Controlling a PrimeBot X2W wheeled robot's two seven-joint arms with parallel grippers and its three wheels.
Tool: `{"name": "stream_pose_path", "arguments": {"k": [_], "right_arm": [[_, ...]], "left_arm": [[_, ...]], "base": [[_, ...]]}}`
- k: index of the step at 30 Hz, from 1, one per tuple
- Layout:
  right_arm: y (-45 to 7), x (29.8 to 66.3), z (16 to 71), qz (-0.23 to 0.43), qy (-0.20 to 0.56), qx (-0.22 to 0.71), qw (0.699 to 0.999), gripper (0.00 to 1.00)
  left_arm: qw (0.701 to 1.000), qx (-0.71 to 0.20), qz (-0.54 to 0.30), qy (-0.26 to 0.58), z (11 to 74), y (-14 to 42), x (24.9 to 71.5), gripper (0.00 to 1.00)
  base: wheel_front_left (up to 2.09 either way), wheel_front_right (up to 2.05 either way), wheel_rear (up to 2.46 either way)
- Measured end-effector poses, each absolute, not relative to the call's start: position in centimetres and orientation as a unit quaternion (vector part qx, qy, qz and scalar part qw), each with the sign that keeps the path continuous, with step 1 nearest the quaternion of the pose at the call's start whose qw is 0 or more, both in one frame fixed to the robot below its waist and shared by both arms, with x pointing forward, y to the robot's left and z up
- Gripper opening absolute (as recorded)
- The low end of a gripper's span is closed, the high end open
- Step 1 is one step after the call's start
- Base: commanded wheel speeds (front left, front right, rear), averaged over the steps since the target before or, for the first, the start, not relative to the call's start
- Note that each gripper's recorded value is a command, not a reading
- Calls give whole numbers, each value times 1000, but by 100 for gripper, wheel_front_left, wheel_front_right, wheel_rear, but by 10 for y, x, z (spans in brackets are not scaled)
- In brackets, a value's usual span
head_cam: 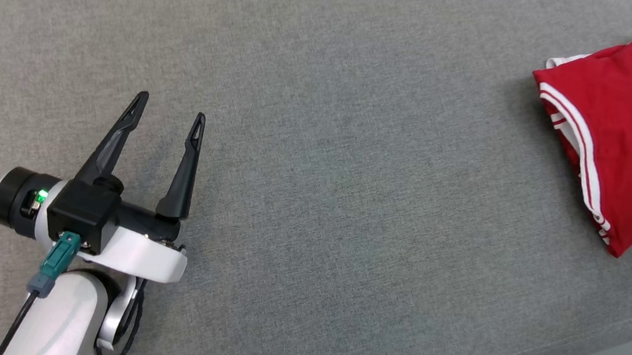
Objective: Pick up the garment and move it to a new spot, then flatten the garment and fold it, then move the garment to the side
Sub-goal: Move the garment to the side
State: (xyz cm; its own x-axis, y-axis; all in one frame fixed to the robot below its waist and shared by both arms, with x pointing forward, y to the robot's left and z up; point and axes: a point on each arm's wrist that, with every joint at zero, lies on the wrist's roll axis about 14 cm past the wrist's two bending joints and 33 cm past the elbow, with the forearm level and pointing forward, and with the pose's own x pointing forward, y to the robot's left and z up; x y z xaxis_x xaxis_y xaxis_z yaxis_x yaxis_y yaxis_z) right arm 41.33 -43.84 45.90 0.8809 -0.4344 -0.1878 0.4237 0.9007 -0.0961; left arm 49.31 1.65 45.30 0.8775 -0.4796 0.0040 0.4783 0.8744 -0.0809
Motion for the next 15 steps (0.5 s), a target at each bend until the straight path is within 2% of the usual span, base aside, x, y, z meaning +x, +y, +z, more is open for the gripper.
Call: {"name": "stream_pose_path", "arguments": {"k": [6,15], "right_arm": [[-395,404,475,-189,49,-14,981,100],[-312,405,485,-107,6,5,994,100]], "left_arm": [[972,-48,-229,2,466,24,481,100],[984,-59,-169,-3,479,55,463,100]], "base": [[0,0,0],[0,0,0]]}}
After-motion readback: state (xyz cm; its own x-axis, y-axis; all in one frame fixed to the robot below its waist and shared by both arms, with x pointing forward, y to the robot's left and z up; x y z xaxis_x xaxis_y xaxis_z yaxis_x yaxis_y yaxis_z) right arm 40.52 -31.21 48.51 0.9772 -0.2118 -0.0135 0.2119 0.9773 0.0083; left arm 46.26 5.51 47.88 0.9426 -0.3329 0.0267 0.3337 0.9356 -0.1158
